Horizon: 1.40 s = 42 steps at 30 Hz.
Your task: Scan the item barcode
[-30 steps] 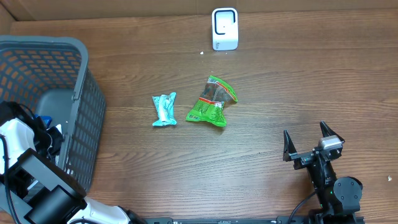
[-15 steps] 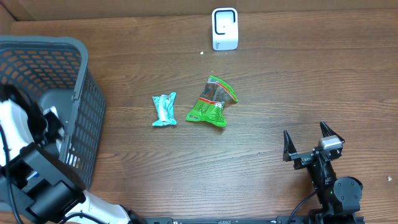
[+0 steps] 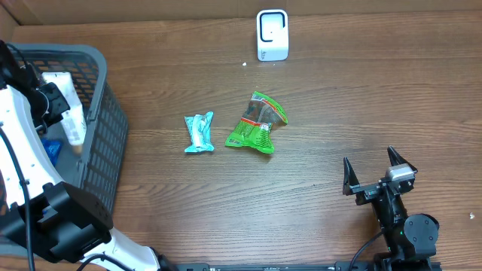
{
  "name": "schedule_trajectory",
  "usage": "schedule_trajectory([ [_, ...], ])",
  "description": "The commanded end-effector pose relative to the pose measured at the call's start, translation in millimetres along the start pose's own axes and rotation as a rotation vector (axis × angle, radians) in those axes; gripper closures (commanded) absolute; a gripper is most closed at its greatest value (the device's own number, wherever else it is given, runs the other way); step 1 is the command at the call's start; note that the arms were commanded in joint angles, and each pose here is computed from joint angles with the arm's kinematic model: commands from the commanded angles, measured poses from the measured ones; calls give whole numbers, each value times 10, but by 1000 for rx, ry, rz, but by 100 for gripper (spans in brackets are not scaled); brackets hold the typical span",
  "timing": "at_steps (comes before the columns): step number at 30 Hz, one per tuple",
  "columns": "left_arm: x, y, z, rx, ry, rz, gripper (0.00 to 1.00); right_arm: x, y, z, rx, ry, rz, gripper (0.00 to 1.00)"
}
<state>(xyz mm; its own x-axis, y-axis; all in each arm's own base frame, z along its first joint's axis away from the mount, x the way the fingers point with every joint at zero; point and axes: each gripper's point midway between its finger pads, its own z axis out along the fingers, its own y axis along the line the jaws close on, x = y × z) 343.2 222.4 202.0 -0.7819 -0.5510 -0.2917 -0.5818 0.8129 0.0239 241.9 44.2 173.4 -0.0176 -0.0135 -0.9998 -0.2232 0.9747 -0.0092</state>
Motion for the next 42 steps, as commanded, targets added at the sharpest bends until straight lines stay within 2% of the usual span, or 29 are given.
schedule_trajectory([
  [1, 63, 17, 12, -12, 16, -20, 96, 9, -6, 0, 2, -6, -1, 0],
  [5, 62, 22, 15, -15, 16, -20, 96, 9, -6, 0, 2, -6, -2, 0],
  [6, 59, 22, 19, -15, 16, -20, 86, 9, -6, 0, 2, -6, -1, 0],
  [7, 56, 21, 32, -15, 18, -20, 71, 9, -6, 0, 2, -6, -1, 0],
  [8, 57, 21, 46, -15, 21, -19, 64, 9, -6, 0, 2, -6, -1, 0],
  [13, 132, 27, 237, -25, 86, -15, 47, 9, -6, 0, 2, -6, -2, 0],
  [29, 665, 150, 1243, -104, 432, 66, 48, 9, -6, 0, 2, -6, -1, 0],
  [37, 638, 157, 1284, -112, 426, 49, 42, 9, -6, 0, 2, -6, -1, 0],
  [38, 623, 136, 1244, -101, 427, 43, 38, 9, -6, 0, 2, -6, -1, 0],
  [42, 504, 104, 1045, -83, 407, 24, 36, 9, -6, 0, 2, -6, -2, 0],
])
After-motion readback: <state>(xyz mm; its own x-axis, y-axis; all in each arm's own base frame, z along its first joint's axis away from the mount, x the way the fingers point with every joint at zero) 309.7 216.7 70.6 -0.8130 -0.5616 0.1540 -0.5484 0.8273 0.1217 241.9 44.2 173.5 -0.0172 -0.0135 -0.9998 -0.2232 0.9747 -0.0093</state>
